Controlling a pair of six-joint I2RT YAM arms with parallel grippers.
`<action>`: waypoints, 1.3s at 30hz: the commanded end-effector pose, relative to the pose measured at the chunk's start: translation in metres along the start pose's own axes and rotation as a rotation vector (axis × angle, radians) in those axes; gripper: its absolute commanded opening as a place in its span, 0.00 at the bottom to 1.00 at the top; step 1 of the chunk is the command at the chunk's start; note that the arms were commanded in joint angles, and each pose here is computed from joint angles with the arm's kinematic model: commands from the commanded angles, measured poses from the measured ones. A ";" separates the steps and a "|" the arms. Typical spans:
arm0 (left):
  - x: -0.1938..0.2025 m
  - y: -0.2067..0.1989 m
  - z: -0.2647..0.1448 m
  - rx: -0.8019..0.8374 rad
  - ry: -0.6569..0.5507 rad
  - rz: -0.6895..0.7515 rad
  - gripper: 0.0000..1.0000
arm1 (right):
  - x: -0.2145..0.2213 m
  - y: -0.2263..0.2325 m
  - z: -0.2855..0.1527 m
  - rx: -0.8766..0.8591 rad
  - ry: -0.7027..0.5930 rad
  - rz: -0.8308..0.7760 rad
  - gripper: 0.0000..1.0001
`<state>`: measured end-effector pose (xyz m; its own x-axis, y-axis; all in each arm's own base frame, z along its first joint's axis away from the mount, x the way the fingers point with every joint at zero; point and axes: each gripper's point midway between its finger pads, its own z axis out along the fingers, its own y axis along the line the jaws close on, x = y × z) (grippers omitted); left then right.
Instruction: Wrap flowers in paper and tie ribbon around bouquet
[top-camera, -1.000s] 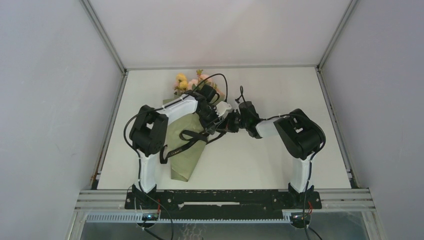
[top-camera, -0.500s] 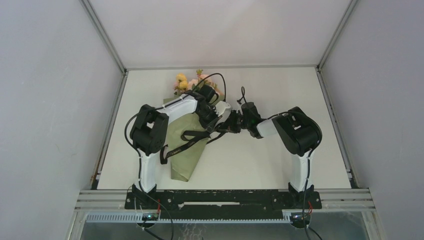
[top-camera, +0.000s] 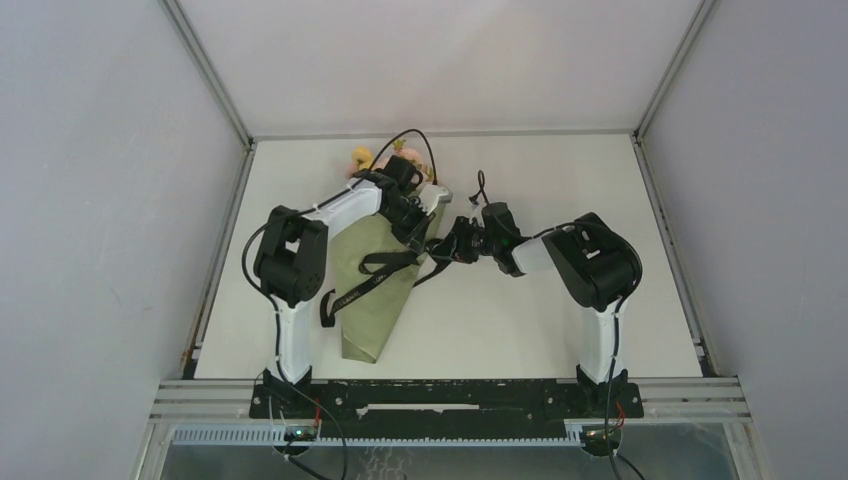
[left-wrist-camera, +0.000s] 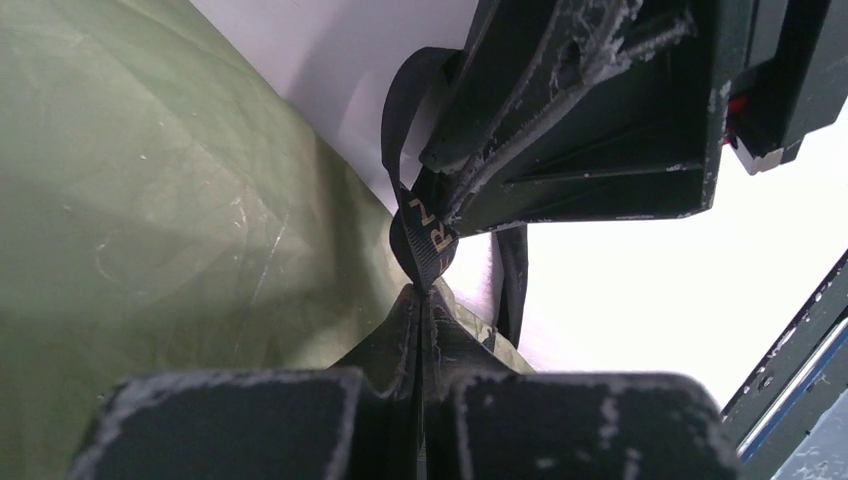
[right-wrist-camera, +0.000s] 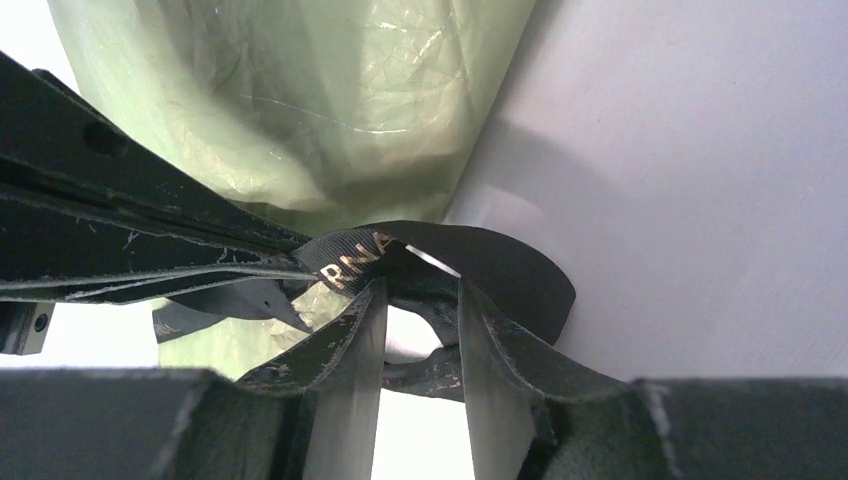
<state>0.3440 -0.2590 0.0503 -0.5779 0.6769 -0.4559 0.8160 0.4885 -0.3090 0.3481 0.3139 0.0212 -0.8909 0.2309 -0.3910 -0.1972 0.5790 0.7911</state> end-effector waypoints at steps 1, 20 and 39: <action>-0.022 0.001 -0.009 0.015 -0.057 -0.011 0.00 | -0.001 -0.003 0.008 0.009 -0.007 -0.063 0.42; -0.022 0.006 -0.008 -0.002 -0.061 -0.028 0.00 | 0.011 0.006 0.026 0.061 0.033 -0.170 0.40; -0.018 0.022 -0.021 -0.068 -0.062 -0.032 0.29 | 0.017 0.020 0.003 0.057 0.016 -0.164 0.00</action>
<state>0.3512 -0.2489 0.0458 -0.6293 0.6466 -0.4312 0.7768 0.5391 -0.3254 0.3360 0.3339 0.0155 -0.8650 0.1290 -0.4848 -0.2930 0.6545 0.6969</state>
